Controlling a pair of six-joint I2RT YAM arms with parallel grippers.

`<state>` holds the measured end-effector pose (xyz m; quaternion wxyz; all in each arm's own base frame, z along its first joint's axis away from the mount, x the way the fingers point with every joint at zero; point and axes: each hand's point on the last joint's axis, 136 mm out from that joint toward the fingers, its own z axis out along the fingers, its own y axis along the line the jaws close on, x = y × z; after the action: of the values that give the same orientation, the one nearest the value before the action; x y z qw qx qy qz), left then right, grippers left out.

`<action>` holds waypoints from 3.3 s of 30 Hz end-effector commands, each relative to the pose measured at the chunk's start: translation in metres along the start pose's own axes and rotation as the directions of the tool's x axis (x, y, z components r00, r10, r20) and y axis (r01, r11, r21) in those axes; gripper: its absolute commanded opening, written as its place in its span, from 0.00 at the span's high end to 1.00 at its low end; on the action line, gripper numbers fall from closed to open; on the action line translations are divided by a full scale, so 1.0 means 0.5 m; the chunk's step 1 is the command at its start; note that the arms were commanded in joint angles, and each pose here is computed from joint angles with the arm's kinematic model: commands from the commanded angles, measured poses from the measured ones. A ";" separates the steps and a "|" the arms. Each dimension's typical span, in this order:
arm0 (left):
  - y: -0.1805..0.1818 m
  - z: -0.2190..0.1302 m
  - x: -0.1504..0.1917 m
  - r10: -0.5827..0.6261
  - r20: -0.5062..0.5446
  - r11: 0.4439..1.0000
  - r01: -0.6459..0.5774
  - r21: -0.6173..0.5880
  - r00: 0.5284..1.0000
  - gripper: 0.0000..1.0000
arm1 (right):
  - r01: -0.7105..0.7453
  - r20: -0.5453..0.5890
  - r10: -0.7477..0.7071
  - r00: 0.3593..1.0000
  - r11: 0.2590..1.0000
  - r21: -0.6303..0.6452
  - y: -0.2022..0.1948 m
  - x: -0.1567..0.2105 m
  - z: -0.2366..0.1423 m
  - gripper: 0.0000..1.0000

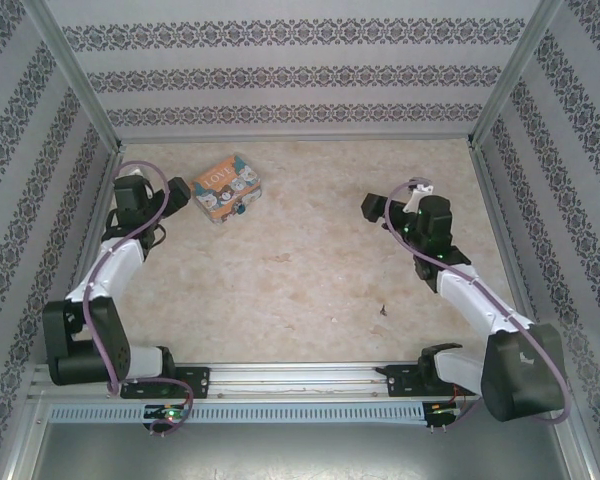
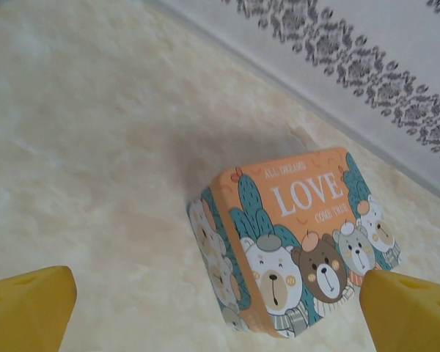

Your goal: Unlock a padlock with a key

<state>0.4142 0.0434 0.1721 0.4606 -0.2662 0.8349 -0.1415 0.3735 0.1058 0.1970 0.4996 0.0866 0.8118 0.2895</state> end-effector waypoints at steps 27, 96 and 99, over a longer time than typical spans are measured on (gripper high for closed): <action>-0.047 0.252 0.102 -0.272 -0.435 0.907 0.380 0.182 0.858 0.28 | -0.082 -0.153 0.068 0.986 0.992 -0.091 0.088 0.074 0.039 0.02; -0.413 0.171 0.375 0.602 -0.569 0.724 -0.082 0.685 0.561 0.37 | -0.072 -0.178 0.086 0.980 0.994 0.081 0.007 0.082 -0.016 0.02; -0.428 0.168 0.334 0.588 -0.536 0.738 -0.130 0.663 0.606 0.32 | -0.072 -0.174 0.086 0.981 0.993 0.088 0.004 0.075 -0.029 0.02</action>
<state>0.4668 -0.2267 0.0753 0.1232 0.1431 0.8987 -0.3958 0.3461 0.1252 0.1679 0.4074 0.1010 0.8603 0.2894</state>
